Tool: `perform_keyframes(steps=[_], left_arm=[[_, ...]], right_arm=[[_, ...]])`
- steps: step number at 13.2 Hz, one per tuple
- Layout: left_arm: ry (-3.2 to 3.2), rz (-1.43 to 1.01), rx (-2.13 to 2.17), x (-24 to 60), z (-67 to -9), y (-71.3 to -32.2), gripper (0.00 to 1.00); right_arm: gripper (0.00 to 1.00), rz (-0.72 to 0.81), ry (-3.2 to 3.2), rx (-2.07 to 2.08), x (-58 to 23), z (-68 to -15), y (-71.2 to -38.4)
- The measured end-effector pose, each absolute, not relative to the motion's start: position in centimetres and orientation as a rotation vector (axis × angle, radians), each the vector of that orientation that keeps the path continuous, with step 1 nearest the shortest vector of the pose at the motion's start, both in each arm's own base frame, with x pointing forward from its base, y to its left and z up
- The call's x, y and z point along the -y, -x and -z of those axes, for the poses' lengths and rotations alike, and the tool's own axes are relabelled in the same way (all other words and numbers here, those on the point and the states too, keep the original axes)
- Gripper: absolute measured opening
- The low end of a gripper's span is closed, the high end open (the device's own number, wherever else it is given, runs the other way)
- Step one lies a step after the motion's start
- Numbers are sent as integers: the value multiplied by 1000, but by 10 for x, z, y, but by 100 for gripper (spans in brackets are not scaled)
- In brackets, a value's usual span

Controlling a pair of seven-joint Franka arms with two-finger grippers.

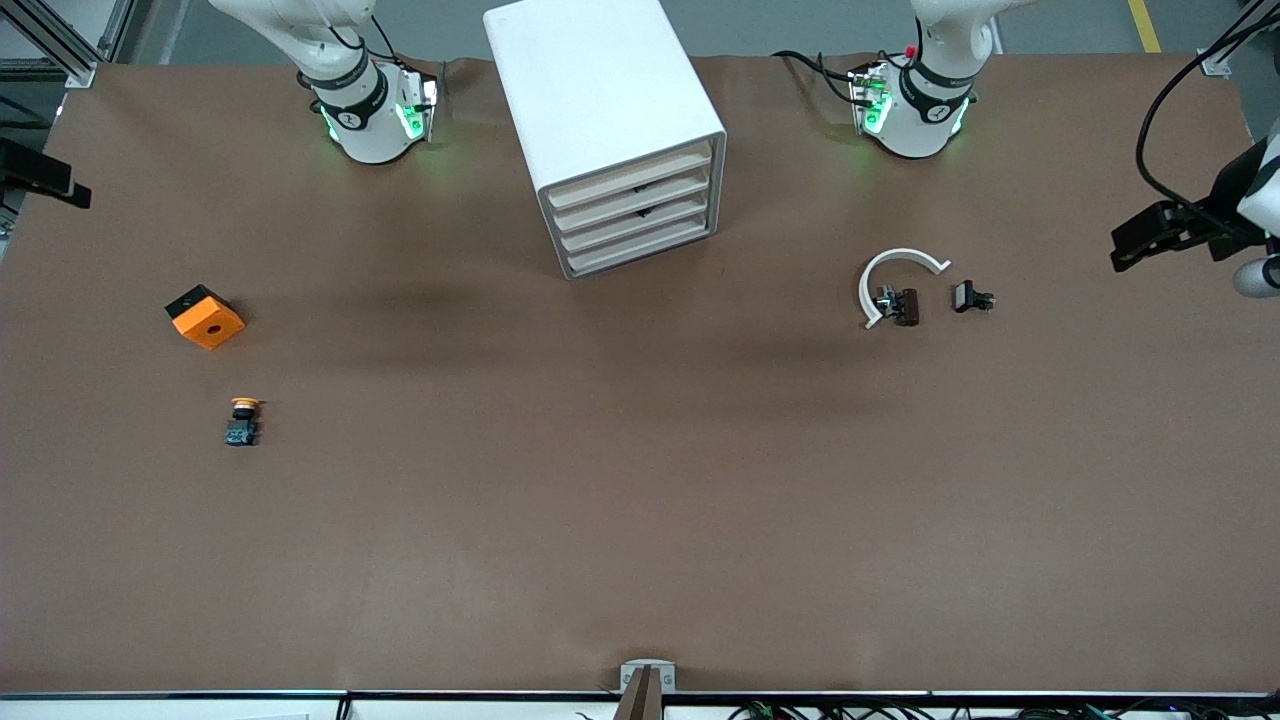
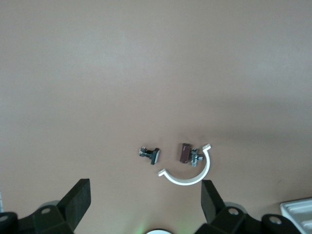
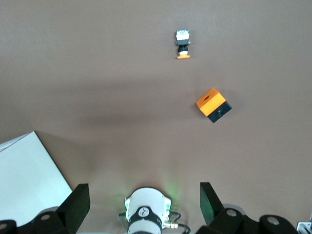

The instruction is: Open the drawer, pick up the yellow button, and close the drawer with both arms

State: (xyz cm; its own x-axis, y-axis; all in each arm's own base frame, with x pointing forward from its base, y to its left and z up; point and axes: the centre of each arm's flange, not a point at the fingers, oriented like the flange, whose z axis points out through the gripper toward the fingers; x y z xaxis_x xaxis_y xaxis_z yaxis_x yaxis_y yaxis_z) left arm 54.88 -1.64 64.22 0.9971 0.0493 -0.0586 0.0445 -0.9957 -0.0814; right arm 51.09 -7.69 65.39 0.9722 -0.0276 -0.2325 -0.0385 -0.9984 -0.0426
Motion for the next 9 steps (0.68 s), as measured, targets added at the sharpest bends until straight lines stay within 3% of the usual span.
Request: perform_keyframes(steps=[5, 9], left_arm=[[3095, -56, 34, 22, -644, -498, 100], [3098, -47, -34, 26, -642, -485, 100]], right_arm=[[100, -315, 3081, 13, 50, -688, -504], [100, -330, 3077, 44, 33, -690, -503]])
